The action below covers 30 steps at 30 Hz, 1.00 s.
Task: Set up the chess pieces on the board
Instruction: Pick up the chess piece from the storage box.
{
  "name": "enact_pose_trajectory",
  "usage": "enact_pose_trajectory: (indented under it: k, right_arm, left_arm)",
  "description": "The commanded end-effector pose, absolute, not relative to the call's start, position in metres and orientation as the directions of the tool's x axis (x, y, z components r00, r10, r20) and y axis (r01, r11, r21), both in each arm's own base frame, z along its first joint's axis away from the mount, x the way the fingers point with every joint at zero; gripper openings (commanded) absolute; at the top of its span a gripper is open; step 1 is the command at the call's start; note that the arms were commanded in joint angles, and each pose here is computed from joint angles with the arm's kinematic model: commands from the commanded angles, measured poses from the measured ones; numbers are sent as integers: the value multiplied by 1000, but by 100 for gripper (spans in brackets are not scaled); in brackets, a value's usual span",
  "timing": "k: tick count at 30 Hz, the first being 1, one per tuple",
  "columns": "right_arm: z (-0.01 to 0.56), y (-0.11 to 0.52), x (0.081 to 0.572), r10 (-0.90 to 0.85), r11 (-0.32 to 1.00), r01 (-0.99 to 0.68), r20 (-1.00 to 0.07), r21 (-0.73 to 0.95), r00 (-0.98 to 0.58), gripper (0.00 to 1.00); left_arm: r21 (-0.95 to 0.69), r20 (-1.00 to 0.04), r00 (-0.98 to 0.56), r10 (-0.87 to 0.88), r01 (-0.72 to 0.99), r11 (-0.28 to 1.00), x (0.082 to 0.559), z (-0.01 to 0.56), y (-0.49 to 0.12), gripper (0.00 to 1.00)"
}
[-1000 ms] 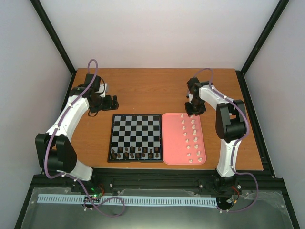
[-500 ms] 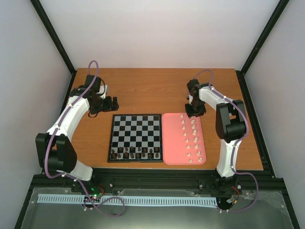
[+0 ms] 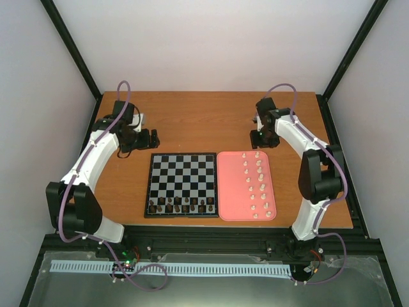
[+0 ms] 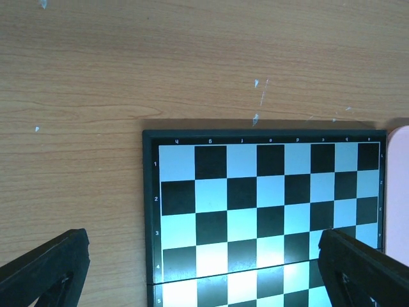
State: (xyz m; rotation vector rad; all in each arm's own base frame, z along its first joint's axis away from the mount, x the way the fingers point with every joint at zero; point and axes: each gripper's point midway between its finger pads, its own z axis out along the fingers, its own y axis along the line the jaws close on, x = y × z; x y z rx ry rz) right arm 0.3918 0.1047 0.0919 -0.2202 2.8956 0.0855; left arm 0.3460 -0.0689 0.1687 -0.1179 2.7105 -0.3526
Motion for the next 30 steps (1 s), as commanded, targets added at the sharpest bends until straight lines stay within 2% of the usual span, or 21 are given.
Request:
enact_pose_trajectory:
  k: [1, 7, 10, 16, 20, 25, 30]
  right_arm:
    - [117, 107, 397, -123, 986, -153, -319, 68, -940, 54]
    - [141, 112, 401, -86, 984, -139, -388, 110, -918, 54]
    - [159, 107, 401, -58, 988, -117, -452, 104, -890, 58]
    - [180, 100, 407, -13, 993, -73, -533, 93, -846, 58]
    - [193, 99, 408, 7, 992, -69, -590, 105, -807, 58]
    - [194, 99, 405, 16, 991, -65, -598, 113, -802, 58]
    - [187, 98, 398, 9, 992, -68, -593, 107, -805, 57]
  left_arm:
    - [-282, -445, -884, -142, -12, 959, 353, 189, -70, 100]
    - [-297, -439, -881, -175, -42, 954, 355, 195, -70, 100]
    - [-278, -455, -873, -176, -48, 959, 355, 203, -66, 100]
    - [-195, -565, -808, -168, -67, 979, 364, 232, -47, 100]
    - [-195, -610, -764, -209, -110, 975, 369, 242, -41, 100]
    - [-252, -644, -695, -319, -201, 947, 391, 270, -36, 100]
    - [-406, -677, -586, -445, -206, 890, 419, 327, -46, 100]
